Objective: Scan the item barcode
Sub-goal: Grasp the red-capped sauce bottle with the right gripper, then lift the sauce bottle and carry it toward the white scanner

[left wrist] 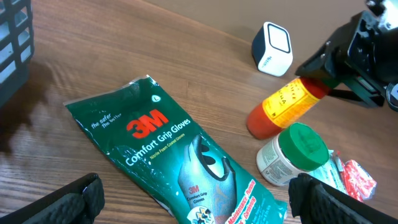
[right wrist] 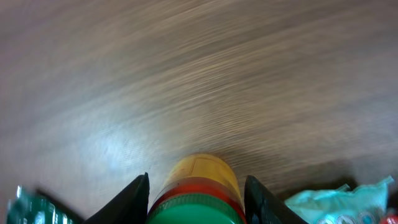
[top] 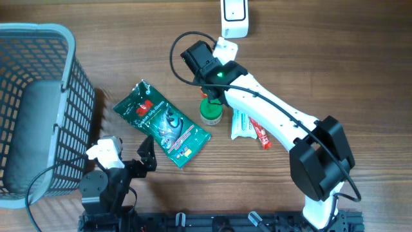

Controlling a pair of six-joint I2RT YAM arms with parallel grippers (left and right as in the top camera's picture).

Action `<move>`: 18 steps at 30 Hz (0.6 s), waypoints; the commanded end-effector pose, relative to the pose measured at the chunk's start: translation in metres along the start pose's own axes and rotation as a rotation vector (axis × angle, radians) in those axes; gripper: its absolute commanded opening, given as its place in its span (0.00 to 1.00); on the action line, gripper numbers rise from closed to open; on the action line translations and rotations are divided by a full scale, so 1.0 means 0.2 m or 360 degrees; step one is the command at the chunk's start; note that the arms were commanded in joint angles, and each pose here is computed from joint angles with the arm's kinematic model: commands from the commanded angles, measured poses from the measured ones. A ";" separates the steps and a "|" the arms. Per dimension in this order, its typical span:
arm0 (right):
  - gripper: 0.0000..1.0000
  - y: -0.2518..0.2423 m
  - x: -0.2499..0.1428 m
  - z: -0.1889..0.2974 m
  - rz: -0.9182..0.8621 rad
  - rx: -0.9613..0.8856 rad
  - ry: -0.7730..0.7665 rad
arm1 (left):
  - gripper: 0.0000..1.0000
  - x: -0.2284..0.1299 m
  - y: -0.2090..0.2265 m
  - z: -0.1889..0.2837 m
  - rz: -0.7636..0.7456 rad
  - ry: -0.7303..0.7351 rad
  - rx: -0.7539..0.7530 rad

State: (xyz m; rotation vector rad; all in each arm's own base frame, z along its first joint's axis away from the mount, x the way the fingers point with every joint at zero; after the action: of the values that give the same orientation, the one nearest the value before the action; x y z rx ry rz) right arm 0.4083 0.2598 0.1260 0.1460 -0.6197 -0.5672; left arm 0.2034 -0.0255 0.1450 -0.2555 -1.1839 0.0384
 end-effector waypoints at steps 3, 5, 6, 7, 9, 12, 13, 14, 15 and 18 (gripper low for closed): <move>0.45 -0.09 0.16 0.05 -0.0423 -0.0101 -0.0137 | 1.00 -0.01 0.00 0.00 0.0009 -0.0006 0.0003; 0.45 -0.19 0.20 0.04 -0.0465 -0.0212 -0.0132 | 1.00 -0.01 0.00 0.00 0.0009 -0.0006 0.0003; 0.44 -0.25 0.23 0.05 -0.0511 -0.0277 -0.0130 | 1.00 -0.01 0.00 0.00 0.0009 -0.0006 0.0003; 0.43 -0.30 0.26 0.05 -0.0545 -0.0329 -0.0129 | 1.00 -0.01 0.00 0.00 0.0009 -0.0007 0.0003; 0.41 -0.35 0.31 0.06 -0.0573 -0.0383 -0.0125 | 1.00 -0.01 0.00 0.00 0.0009 -0.0006 0.0003; 0.41 -0.39 0.40 0.11 -0.0595 -0.0439 -0.0131 | 1.00 -0.01 0.00 0.00 0.0009 -0.0006 0.0003; 0.41 -0.40 0.41 0.12 -0.0594 -0.0446 -0.0135 | 1.00 -0.01 0.00 0.00 0.0009 -0.0006 0.0003; 0.41 -0.40 0.41 0.13 -0.0594 -0.0453 -0.0132 | 1.00 -0.01 0.00 0.00 0.0009 -0.0006 0.0003; 0.41 -0.41 0.40 0.13 -0.0593 -0.0467 -0.0124 | 1.00 -0.01 0.00 0.00 0.0009 -0.0006 0.0003; 0.45 -0.42 0.38 0.11 -0.0621 -0.0492 -0.0113 | 1.00 -0.01 0.00 0.00 0.0009 -0.0006 0.0003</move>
State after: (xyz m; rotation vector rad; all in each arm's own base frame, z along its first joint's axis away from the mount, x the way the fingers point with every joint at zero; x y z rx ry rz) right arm 0.4062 0.1477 0.1436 -0.0743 -0.5351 -1.0007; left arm 0.2035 -0.0254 0.1450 -0.2549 -1.1840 0.0390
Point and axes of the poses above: each gripper's point midway between its finger pads, its own z axis back along the fingers, its own y axis along the line the jaws close on, x = y × z, the point moved 1 cm from there along z, back along the fingers, and after that the axes turned 11 degrees about -z, right-handed, at the moved point
